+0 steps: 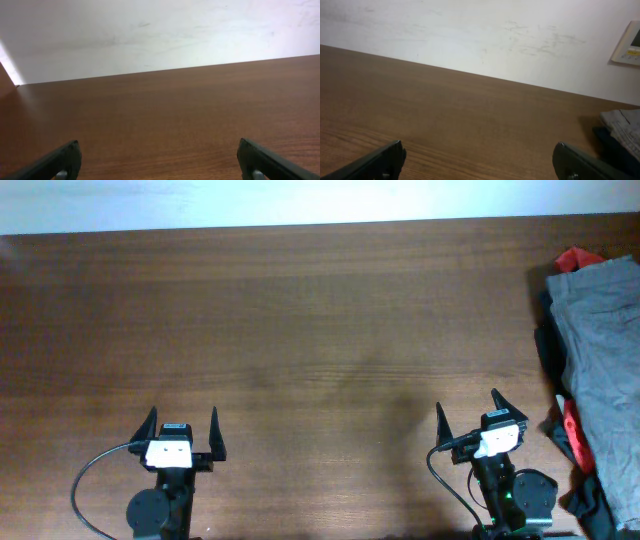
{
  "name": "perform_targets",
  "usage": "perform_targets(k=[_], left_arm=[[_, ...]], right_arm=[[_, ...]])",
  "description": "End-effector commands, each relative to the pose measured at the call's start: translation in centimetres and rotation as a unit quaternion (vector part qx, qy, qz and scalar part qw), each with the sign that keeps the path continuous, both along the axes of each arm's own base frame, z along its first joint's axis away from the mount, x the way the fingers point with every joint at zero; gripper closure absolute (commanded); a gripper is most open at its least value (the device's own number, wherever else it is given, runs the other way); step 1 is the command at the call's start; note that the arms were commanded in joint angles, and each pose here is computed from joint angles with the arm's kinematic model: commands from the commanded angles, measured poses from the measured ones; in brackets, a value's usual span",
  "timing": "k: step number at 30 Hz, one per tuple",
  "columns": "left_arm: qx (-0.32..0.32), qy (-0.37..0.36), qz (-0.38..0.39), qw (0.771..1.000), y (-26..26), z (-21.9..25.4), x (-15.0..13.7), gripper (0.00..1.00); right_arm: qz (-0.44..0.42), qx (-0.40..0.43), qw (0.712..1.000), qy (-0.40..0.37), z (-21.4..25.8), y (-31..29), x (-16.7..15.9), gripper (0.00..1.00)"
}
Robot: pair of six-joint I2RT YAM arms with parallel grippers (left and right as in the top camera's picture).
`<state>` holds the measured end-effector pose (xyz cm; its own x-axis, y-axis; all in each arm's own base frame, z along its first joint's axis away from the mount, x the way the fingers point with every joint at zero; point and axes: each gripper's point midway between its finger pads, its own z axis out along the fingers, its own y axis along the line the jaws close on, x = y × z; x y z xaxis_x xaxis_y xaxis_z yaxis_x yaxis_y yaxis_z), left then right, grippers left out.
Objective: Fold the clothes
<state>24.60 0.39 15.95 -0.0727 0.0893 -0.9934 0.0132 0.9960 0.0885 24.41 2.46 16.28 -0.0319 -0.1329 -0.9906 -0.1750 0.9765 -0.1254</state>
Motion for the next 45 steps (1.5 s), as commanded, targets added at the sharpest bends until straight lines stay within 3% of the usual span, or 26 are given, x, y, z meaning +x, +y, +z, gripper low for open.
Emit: perform_targets(k=[1, 37, 45], left_arm=[[0.006, 0.0, 0.006, 1.0, 0.3, -0.2, 0.0, 0.01], [0.006, 0.0, 0.006, 1.0, 0.2, -0.2, 0.0, 0.01], [0.006, 0.0, 0.006, 1.0, 0.3, -0.2, 0.0, 0.01]], right_arm=[[0.007, -0.002, 1.0, -0.001, -0.1, 0.3, -0.1, 0.01], [0.008, -0.002, 1.0, -0.001, -0.1, 0.3, -0.1, 0.01], [0.054, 0.001, 0.999, -0.003, 0.0, 1.9, -0.4, 0.01]])
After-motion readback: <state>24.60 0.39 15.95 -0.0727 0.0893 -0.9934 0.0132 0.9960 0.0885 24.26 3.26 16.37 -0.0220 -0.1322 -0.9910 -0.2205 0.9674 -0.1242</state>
